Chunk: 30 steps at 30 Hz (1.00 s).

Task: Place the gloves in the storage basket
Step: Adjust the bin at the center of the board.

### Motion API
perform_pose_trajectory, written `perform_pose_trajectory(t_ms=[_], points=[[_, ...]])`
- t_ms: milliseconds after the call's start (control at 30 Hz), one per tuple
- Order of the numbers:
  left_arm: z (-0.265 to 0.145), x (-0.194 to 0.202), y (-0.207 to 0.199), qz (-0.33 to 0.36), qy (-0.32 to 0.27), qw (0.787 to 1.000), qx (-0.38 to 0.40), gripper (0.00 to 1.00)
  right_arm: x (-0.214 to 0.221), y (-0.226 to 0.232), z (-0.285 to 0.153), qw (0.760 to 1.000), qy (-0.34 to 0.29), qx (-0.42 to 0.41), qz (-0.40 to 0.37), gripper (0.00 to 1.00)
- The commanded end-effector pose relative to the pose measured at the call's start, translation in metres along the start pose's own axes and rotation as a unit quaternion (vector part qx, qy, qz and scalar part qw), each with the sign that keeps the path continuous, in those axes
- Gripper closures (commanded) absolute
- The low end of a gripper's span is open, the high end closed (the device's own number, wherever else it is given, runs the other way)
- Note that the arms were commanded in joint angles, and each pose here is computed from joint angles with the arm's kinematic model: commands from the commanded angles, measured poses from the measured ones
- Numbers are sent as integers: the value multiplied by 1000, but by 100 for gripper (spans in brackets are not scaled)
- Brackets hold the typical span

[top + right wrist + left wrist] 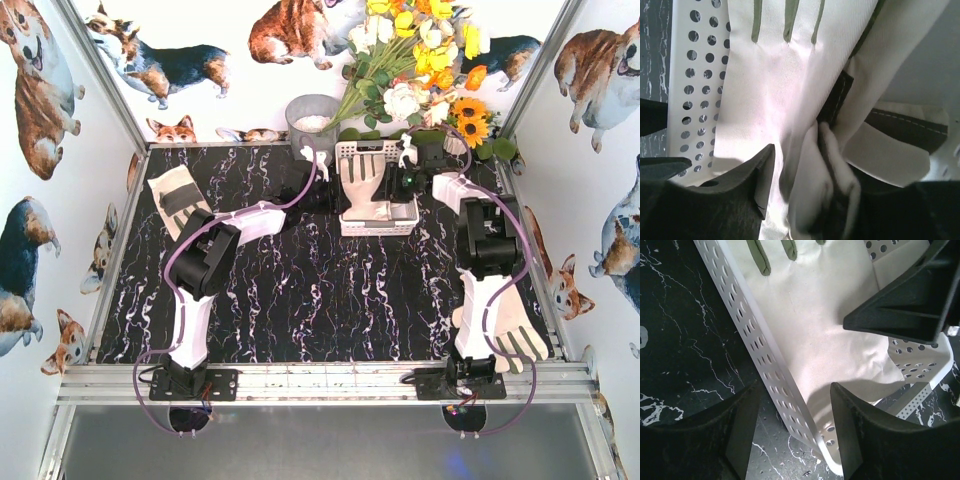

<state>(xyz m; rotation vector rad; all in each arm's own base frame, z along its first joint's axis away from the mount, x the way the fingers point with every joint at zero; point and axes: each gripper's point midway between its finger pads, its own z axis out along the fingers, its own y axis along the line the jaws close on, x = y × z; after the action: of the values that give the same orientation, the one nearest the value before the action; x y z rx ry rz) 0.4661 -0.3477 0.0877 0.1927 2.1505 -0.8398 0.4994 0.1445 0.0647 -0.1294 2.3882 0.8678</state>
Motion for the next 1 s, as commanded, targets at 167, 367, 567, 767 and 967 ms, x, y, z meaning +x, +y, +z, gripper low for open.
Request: perform_pose_trajectory(t_ms=[167, 367, 567, 767, 967], points=[[-22, -27, -9, 30, -29, 999, -8, 41, -34, 16, -47, 994, -59, 57, -74, 42], [-39, -34, -6, 49, -42, 997, -31, 30, -42, 22, -76, 987, -89, 96, -96, 28], [-80, -51, -4, 78, -65, 992, -70, 17, -49, 38, -119, 976, -130, 131, -113, 25], [-139, -63, -6, 66, -102, 987, -102, 14, -43, 34, -170, 957, -183, 214, -73, 26], [-225, -60, 2, 51, -128, 979, -153, 7, -13, 25, -223, 930, -224, 291, -1, 27]])
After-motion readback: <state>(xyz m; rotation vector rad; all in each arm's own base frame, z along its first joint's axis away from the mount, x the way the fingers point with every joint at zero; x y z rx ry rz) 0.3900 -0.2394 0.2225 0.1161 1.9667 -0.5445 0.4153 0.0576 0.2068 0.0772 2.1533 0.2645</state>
